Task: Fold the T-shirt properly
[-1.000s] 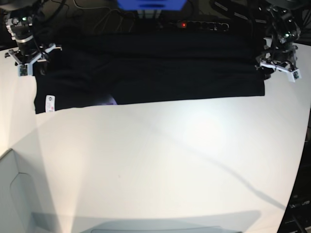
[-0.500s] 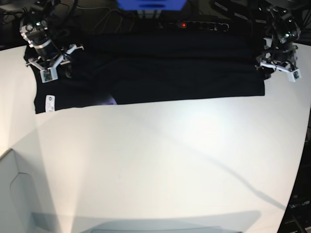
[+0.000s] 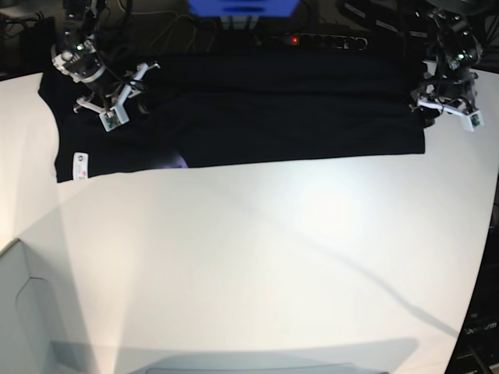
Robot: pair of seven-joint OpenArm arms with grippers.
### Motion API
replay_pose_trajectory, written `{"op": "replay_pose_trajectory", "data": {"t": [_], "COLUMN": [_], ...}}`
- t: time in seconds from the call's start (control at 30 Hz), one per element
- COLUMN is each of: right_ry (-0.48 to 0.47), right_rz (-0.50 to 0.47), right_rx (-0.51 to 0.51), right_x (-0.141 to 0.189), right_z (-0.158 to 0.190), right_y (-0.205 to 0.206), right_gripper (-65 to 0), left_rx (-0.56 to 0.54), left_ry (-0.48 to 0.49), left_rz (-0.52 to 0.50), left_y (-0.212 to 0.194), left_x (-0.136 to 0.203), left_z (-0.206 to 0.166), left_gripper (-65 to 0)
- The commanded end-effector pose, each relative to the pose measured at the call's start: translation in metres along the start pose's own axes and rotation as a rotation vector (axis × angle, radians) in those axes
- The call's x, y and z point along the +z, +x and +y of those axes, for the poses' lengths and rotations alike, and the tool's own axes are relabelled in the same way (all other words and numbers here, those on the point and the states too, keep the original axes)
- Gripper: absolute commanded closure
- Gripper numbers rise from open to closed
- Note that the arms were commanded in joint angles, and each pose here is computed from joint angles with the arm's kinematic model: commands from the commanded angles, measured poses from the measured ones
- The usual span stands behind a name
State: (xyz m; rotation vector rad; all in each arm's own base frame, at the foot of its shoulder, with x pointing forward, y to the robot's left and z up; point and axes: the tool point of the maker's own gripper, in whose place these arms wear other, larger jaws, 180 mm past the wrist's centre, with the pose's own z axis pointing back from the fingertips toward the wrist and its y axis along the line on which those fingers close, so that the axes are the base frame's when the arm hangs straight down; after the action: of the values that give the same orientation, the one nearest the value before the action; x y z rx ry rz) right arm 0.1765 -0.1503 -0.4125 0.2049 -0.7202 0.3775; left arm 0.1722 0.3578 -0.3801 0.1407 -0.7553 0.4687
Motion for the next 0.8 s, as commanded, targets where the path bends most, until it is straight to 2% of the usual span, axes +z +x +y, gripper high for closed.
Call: {"op": "replay_pose_trajectory", "data": {"t": [0.0, 0.1, 0.23, 0.5, 0.77], "right_ry": [0.010, 0.009, 0.007, -0.019, 0.060], "right_rz": [-0.034, -0.041, -0.046, -0.138, -0.196], "right_rx": [0.011, 0.016, 0.018, 0.092, 0.145], "right_x": [0.002, 0.003, 0.003, 0.017, 0.010], "right_z": [0.001, 0.001, 0.000, 0.001, 0.030], "right_y": [0.009, 0.011, 0.014, 0.054, 0.079], "right_gripper": [-24.0, -18.4, 0.0, 0.0, 0.0], "left_rx": [-0.015, -0.015, -0.015, -0.017, -0.018], "left_ry": [0.001, 0.001, 0.001, 0.003, 0.004], "left_rz": [-0.040, -0.040, -0.040, -0.038, -0.038], "left_y": [0.013, 0.013, 0.013, 0.012, 0.012], "left_x": [0.004, 0.004, 0.004, 0.004, 0.004], "left_z": [0.002, 0.002, 0.002, 0.002, 0.002], "left_gripper": [-40.3, -40.3, -40.3, -40.3, -40.3]}}
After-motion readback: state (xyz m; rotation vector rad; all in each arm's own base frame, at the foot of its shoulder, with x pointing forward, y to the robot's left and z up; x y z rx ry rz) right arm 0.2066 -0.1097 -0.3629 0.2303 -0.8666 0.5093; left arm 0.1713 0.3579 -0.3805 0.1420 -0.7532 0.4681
